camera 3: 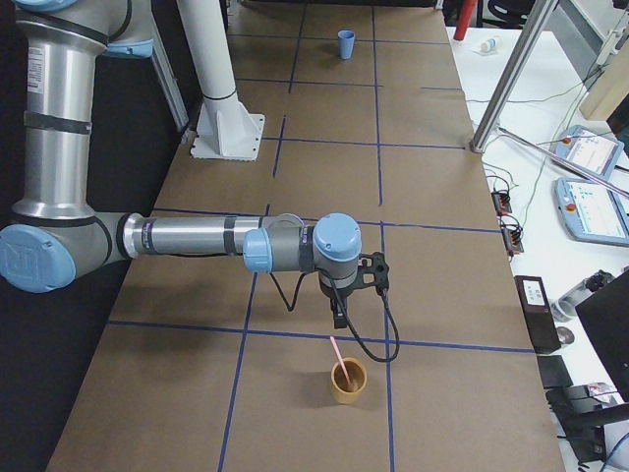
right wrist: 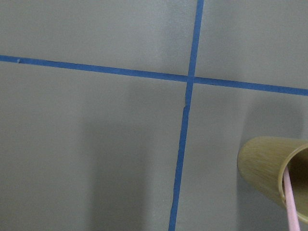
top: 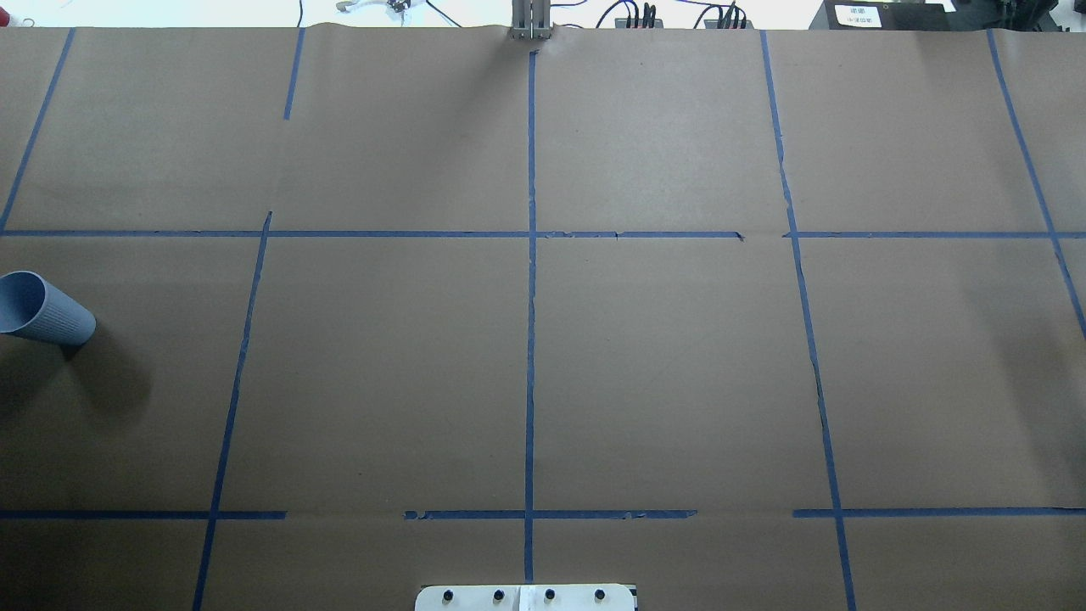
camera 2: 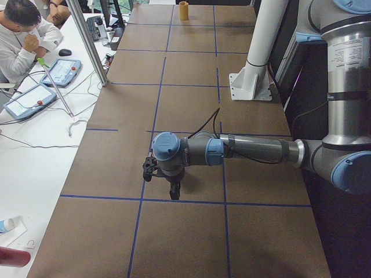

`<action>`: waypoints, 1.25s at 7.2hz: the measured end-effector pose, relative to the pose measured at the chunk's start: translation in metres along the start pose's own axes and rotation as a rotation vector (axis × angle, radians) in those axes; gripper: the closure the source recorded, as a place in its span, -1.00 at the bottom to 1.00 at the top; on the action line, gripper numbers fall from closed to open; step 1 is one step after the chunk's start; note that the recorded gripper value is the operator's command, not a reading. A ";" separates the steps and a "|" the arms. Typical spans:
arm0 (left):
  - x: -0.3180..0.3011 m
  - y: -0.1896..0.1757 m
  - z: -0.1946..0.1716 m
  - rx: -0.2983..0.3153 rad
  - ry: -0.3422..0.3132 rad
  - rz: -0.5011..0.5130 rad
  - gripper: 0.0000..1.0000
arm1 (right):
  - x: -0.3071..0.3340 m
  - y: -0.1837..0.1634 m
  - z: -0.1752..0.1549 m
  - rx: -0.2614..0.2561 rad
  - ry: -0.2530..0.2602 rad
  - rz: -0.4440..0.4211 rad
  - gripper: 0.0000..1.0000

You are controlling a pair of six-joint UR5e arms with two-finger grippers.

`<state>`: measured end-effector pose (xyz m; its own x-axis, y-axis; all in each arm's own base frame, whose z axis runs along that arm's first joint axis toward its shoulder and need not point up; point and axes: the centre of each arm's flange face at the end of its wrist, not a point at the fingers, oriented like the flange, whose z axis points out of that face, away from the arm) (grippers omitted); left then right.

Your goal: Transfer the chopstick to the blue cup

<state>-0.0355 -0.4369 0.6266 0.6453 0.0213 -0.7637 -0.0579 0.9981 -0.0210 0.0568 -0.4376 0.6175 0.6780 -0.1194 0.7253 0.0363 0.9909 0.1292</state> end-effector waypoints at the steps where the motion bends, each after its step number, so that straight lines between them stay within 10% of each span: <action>1: 0.008 -0.003 0.004 0.006 0.020 0.028 -1.00 | -0.002 -0.001 -0.002 0.004 0.000 -0.005 -1.00; 8: 0.087 -0.033 0.098 0.002 0.005 -0.023 -0.86 | -0.005 -0.002 -0.004 0.013 -0.001 -0.024 -1.00; 9: 0.095 -0.041 0.114 -0.004 0.007 -0.032 0.24 | -0.005 -0.002 -0.004 0.014 -0.001 -0.026 -1.00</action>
<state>0.1156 -0.4695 0.6285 0.6416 -0.0114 -0.7670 -0.0400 0.9980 -0.0483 0.0565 -0.4384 0.6112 0.6762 -0.1447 0.7224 0.0432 0.9866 0.1572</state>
